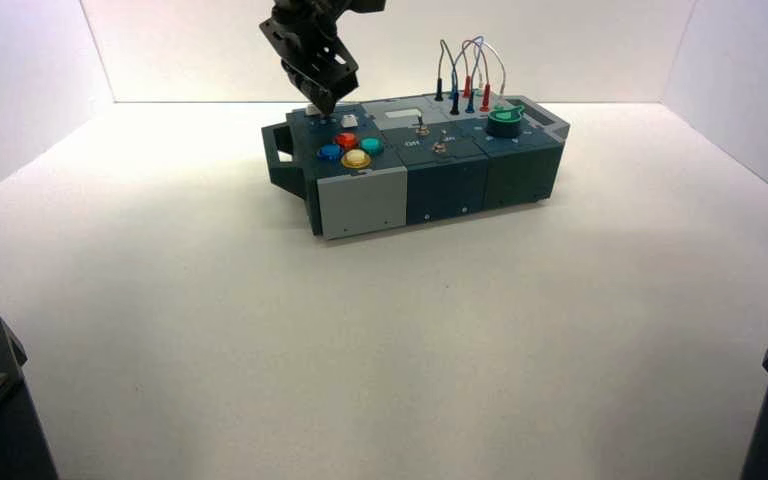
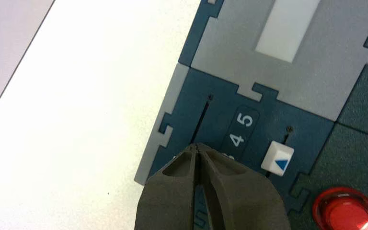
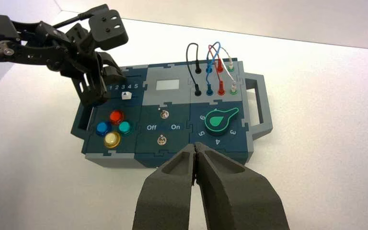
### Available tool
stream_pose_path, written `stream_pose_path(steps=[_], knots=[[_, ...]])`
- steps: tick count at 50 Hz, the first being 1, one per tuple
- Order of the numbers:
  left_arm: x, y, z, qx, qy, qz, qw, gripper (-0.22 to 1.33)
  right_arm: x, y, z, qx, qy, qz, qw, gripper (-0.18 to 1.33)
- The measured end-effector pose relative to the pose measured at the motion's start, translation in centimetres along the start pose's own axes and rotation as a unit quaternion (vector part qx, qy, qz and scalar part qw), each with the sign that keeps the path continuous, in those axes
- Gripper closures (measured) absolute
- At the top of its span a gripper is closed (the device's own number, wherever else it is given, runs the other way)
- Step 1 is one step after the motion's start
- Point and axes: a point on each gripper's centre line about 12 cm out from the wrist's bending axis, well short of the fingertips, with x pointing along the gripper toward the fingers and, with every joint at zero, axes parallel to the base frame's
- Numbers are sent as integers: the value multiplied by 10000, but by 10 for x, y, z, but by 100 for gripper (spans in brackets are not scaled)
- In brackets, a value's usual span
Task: Move the top slider to position 1.
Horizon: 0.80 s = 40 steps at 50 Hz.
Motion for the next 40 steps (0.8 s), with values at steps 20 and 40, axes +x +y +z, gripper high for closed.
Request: stream_pose_path(steps=[20,40], knots=[[-4,4,-8,-79,62,2,9999,128,1,-1,-8,-4,83,-12,10000,129],[-5,6,-13,-98,95,13,9999,128,-1,-1,-10,-5,68,-9,10000,129]])
